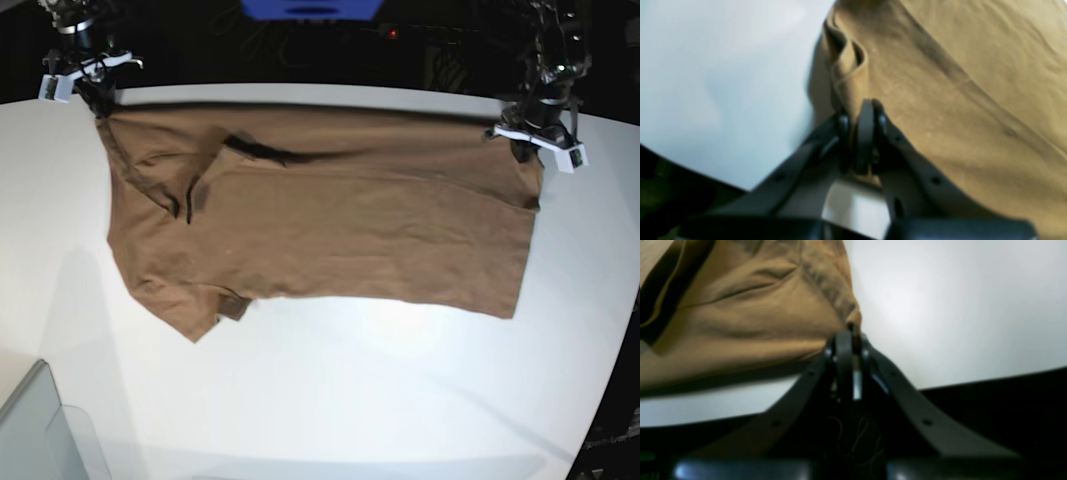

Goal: Layout the t-shirt on the table in an organized manner, then fold the t-shirt properly
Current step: 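Drag the shirt with both grippers away from the hem side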

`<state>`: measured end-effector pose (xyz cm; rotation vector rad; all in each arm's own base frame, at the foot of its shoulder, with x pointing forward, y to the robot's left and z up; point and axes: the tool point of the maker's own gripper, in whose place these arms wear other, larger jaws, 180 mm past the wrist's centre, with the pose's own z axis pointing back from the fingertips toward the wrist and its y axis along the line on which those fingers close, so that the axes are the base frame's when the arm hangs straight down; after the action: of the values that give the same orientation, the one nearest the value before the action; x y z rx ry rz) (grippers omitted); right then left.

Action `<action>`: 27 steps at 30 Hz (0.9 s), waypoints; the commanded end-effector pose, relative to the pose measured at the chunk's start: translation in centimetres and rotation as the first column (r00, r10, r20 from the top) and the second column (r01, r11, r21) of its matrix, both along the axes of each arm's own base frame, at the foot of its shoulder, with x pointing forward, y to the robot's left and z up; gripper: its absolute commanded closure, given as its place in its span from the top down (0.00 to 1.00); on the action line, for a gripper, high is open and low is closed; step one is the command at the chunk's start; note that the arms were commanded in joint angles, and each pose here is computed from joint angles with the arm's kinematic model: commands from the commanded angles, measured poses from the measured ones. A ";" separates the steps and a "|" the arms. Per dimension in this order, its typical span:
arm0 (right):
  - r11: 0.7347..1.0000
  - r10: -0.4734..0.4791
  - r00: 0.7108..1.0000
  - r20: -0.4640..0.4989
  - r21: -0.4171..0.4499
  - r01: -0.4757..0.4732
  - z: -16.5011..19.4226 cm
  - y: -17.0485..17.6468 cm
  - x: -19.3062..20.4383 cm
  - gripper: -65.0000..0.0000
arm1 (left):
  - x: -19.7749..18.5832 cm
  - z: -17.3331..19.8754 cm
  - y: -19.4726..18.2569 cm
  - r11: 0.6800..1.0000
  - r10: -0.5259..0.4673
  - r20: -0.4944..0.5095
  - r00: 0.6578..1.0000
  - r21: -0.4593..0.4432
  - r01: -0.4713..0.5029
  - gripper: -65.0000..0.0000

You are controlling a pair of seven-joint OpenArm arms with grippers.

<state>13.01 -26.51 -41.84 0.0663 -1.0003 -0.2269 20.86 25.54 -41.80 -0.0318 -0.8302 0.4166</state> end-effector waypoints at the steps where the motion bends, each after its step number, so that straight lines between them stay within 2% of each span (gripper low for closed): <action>1: 1.000 -0.006 0.999 0.038 -0.012 0.006 1.1 -0.6 0.1 0.00 | 0.6 1.0 0.6 1.000 -0.003 0.035 0.999 0.026 0.002 0.00; 7: 1.000 -0.004 1.000 0.015 -0.012 0.004 0.8 -0.5 -0.8 0.01 | 0.3 0.8 0.4 1.000 -0.002 0.028 1.000 0.018 0.001 0.02; 9: 1.000 -0.004 1.000 0.002 -0.014 0.005 0.7 -0.6 -1.4 0.09 | -0.2 0.2 0.1 1.000 -0.010 -0.014 1.000 0.002 0.010 0.11; 12: 1.000 0.006 1.000 0.009 -0.026 -0.005 1.3 -0.5 -1.4 0.24 | -0.9 -0.5 -0.4 0.999 -0.030 -0.085 0.996 -0.021 0.028 0.31; 15: 0.999 -0.015 0.999 0.042 -0.043 0.017 2.6 -0.7 -1.2 0.31 | -0.9 -0.4 -0.3 0.999 -0.030 -0.086 0.996 -0.021 0.029 0.39; 19: 0.989 -0.108 0.986 0.124 -0.089 0.119 5.6 -2.1 -1.1 0.31 | -1.1 -0.2 0.4 1.000 -0.005 -0.080 0.997 -0.017 0.003 0.39; 21: 0.985 -0.114 0.979 0.167 -0.106 0.133 7.1 -2.1 -0.4 0.31 | -1.1 0.5 1.4 1.000 0.023 -0.066 0.998 -0.005 -0.024 0.39; 24: 0.996 -0.014 0.976 0.216 -0.080 0.032 8.3 0.4 1.3 0.29 | -0.9 1.7 2.1 0.998 0.066 -0.027 0.997 -0.001 -0.066 0.39; 27: 0.998 0.063 0.969 0.239 -0.041 -0.055 8.5 3.5 2.8 0.18 | -0.7 3.1 2.7 0.996 0.089 0.010 0.996 0.012 -0.089 0.39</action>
<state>15.70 -22.70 -34.43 0.0987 -1.2059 -0.1565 19.73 27.76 -39.63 0.0025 -0.8104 0.5028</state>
